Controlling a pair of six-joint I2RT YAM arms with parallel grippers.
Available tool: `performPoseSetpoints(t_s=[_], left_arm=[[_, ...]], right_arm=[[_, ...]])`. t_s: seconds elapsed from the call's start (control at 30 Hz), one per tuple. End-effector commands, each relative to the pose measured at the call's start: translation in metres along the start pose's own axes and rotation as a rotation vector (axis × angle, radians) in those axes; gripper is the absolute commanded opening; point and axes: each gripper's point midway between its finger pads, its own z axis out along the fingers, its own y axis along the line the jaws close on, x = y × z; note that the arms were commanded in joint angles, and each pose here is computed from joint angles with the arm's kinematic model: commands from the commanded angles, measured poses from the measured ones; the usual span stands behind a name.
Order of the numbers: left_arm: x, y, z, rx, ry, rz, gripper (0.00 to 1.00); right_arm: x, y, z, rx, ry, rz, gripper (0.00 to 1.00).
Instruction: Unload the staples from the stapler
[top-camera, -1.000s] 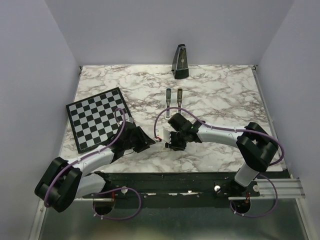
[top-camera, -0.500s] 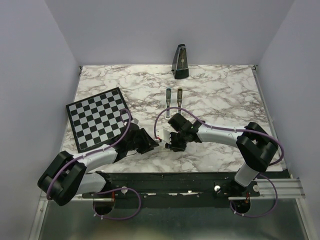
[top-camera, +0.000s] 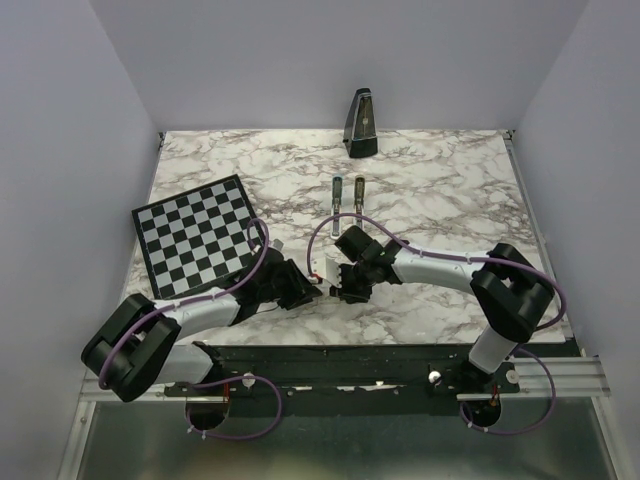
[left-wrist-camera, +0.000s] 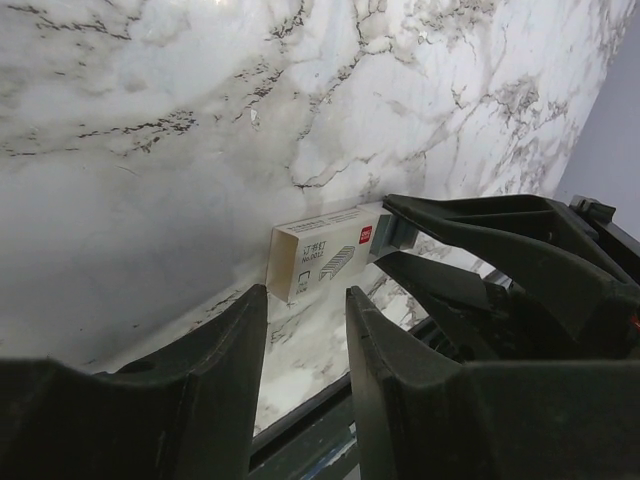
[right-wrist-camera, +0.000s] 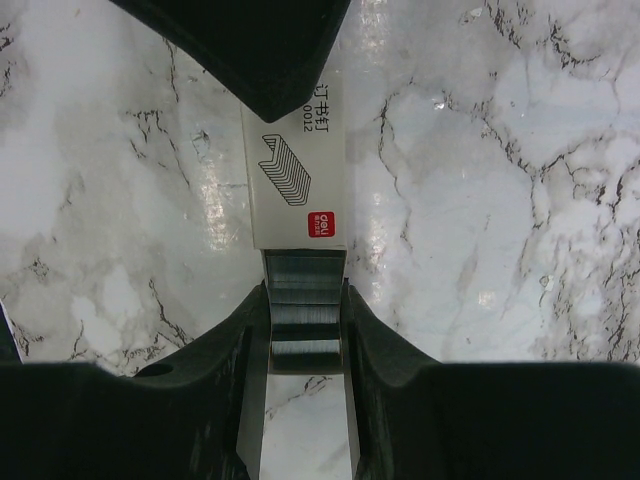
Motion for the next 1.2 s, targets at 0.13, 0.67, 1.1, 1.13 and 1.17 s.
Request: performPoseSetpoints(t_s=[0.13,0.67,1.1,1.13,1.17], left_arm=[[0.0047,-0.0035,0.0034,0.022,0.019,0.007,0.43],[0.0056,-0.0025,0.0076,0.018,0.029,0.021,0.39],[0.0079,-0.0052,0.0102,0.02,0.038,0.027,0.38],[0.008,-0.0071,0.01,0.025,0.039,0.029,0.38],[0.0077,-0.0069,0.0105,0.023,0.038,0.028,0.38]], right_arm=[[-0.0037,0.0078,0.0042,-0.062,-0.009,0.021,0.37],[-0.0039,0.0094,0.0044,-0.072,-0.007,0.017,0.37],[-0.0058,0.0071,0.0049,-0.07,-0.005,0.017,0.37],[-0.006,0.0063,0.0047,-0.067,-0.004,0.017,0.37],[-0.0056,0.0061,0.005,-0.068,-0.004,0.019,0.37]])
